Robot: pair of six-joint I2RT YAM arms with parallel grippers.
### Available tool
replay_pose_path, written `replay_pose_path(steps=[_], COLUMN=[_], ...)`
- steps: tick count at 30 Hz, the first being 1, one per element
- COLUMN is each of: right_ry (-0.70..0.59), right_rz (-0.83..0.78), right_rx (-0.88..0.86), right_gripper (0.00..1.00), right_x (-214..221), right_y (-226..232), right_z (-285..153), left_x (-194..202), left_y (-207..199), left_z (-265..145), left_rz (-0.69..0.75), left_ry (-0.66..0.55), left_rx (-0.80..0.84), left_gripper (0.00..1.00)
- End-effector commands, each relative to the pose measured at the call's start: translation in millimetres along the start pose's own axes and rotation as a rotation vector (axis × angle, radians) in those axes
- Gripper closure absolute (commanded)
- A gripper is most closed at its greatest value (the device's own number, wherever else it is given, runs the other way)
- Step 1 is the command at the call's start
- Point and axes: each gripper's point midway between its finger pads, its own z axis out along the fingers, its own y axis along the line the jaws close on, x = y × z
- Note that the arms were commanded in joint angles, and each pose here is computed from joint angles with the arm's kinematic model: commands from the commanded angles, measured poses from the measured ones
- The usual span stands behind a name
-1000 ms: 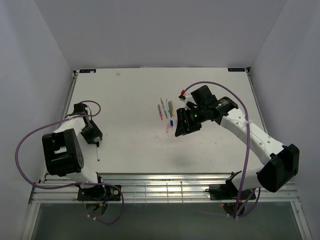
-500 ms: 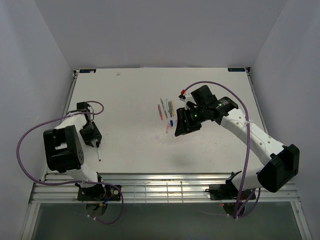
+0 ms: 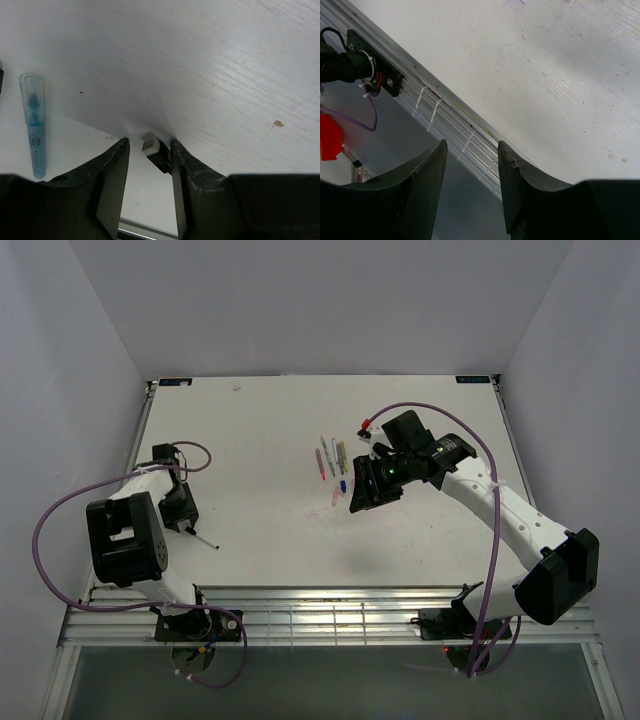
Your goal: Open the pen caps
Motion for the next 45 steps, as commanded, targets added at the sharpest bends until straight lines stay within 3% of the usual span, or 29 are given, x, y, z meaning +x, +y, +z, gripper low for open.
replay_pose_path(steps=[1,12,22,25,30,34,40,44,45], right_ry=[-0.023,-0.029,-0.025,-0.028,-0.035,-0.047,-0.061,-0.029,-0.007], right_rz=[-0.03,-0.034,-0.032,-0.032,-0.032,-0.031,-0.044,-0.027,-0.01], right_rx=[-0.02,-0.019,-0.011,-0.011,0.003,0.012,-0.035,-0.141,-0.153], right_gripper=[0.49,0.49,0.49,0.49,0.49,0.49,0.48,0.48,0.48], right_x=[-1.2,-1.4,4.3,4.4,3.8,-3.0,-34.5,-45.8,-46.1], right_y=[5.6,5.9,3.3,3.1,1.2,1.4,18.1,39.1,38.7], right_z=[-5.0,-5.3,-6.2,-6.9,-7.9,-9.4,-12.4,-8.6,-2.6], left_x=[-1.6,5.3,8.7,10.7,12.3,10.3,-7.9,-17.4,-24.5], left_y=[-9.6,-13.1,-16.6,-18.4,-20.3,-24.0,-49.1,-110.9,-122.9], left_z=[-3.6,-13.2,0.2,5.5,7.6,1.3,-29.6,-78.1,-95.1], left_rz=[-0.016,-0.193,-0.255,-0.258,-0.263,-0.265,-0.281,-0.298,-0.288], left_ry=[-0.021,0.056,0.059,0.068,0.074,0.065,0.042,0.051,-0.001], left_rx=[0.052,0.013,0.004,0.007,0.015,0.044,0.209,0.61,0.692], left_gripper=[0.5,0.48,0.54,0.59,0.82,0.88,0.93,1.0,1.0])
